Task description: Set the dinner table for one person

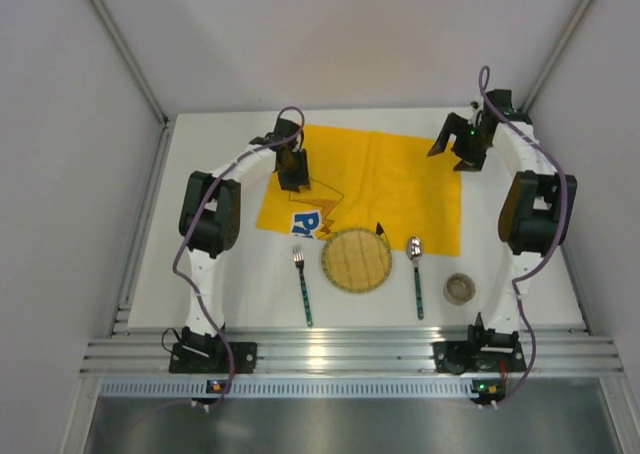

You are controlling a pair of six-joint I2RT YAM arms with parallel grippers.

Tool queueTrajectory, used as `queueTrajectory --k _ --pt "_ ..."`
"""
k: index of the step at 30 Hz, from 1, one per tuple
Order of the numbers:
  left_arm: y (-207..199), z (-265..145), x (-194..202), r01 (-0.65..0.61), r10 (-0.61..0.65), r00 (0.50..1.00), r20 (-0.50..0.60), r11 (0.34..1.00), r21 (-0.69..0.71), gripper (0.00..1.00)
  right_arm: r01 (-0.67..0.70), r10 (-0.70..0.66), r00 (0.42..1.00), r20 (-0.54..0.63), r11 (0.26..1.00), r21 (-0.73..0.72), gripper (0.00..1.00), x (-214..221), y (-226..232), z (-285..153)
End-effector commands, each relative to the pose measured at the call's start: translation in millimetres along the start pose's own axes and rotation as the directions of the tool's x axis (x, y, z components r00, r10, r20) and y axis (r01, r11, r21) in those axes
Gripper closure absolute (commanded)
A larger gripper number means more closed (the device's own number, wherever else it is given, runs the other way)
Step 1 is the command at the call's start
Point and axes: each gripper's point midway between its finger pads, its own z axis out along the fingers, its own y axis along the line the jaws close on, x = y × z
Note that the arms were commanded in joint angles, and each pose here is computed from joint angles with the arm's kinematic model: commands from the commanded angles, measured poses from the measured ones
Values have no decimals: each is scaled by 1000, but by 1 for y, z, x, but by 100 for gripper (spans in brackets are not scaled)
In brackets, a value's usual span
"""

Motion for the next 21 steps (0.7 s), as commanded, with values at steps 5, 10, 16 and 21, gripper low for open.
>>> queueTrajectory --k 5,10,16,21 --pt "6 10 -30 58 -57 997 56 998 -13 59 -121 106 986 -125 986 -115 66 2 13 75" --pt "48 6 -9 107 -109 994 -9 985 -134 68 -156 140 977 -163 983 -91 100 7 12 110" --pt "83 -4 36 159 -176 983 -53 960 -231 70 -164 143 973 -181 981 -107 100 4 22 130" --pt "97 -4 65 189 -217 973 -74 942 -277 71 -160 143 971 -190 984 -76 100 6 16 138"
